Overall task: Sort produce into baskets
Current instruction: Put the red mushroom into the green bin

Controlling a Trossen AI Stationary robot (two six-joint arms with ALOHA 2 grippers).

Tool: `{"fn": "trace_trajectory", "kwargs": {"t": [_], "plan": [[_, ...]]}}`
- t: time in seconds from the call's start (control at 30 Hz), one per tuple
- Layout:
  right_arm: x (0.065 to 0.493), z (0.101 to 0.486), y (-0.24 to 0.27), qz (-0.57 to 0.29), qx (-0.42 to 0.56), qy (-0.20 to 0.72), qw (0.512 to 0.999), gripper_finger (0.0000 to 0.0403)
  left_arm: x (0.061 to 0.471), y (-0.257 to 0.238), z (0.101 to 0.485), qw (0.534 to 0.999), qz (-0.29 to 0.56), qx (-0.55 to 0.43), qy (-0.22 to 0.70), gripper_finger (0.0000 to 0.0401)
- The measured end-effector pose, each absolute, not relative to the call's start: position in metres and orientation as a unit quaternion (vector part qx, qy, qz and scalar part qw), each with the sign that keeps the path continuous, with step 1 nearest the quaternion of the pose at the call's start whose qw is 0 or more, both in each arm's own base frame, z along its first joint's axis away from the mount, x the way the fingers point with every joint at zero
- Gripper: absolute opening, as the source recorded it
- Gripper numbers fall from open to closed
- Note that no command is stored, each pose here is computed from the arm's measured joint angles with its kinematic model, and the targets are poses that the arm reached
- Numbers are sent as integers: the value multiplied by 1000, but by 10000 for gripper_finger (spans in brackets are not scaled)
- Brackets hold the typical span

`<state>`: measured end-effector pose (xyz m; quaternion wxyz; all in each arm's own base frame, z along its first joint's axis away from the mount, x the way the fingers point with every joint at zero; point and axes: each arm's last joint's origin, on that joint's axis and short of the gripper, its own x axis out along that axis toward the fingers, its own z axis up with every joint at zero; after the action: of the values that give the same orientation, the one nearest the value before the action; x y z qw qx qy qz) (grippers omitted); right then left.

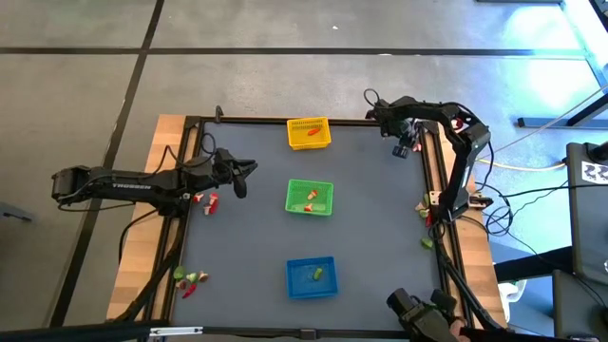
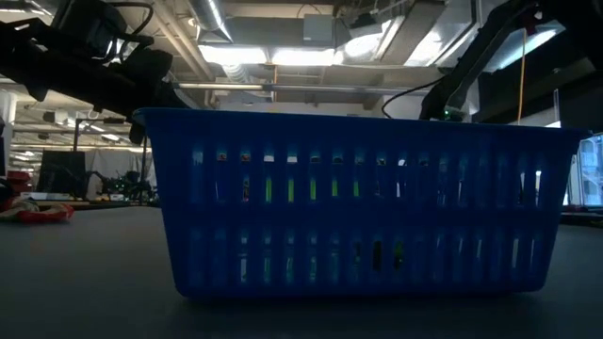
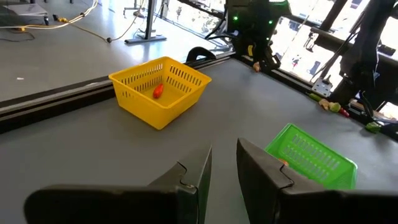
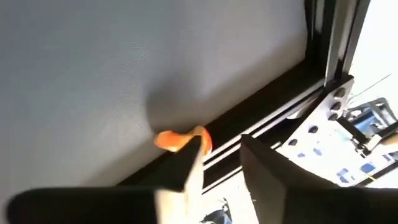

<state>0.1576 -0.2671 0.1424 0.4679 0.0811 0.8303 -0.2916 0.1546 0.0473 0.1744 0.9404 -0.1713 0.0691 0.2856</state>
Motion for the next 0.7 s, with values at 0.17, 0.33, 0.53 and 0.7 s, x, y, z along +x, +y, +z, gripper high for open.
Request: {"fn": "trace_trajectory", "kwargs": {"t": [0.17, 0.33, 0.53, 0.7], "plan": [[155, 146, -264, -267, 86, 844, 456, 177, 155, 47, 174, 940, 286, -171, 69, 72], [153, 143, -257, -217, 77, 864, 448, 215, 155, 47, 174, 940, 286, -171, 70, 72], [152, 129, -253, -224, 57, 865, 445, 225, 155, 47, 174, 942, 285, -159, 73, 72], [151, 122, -253, -240, 38, 862, 446, 218, 155, 47, 174, 942, 285, -159, 73, 72]]}}
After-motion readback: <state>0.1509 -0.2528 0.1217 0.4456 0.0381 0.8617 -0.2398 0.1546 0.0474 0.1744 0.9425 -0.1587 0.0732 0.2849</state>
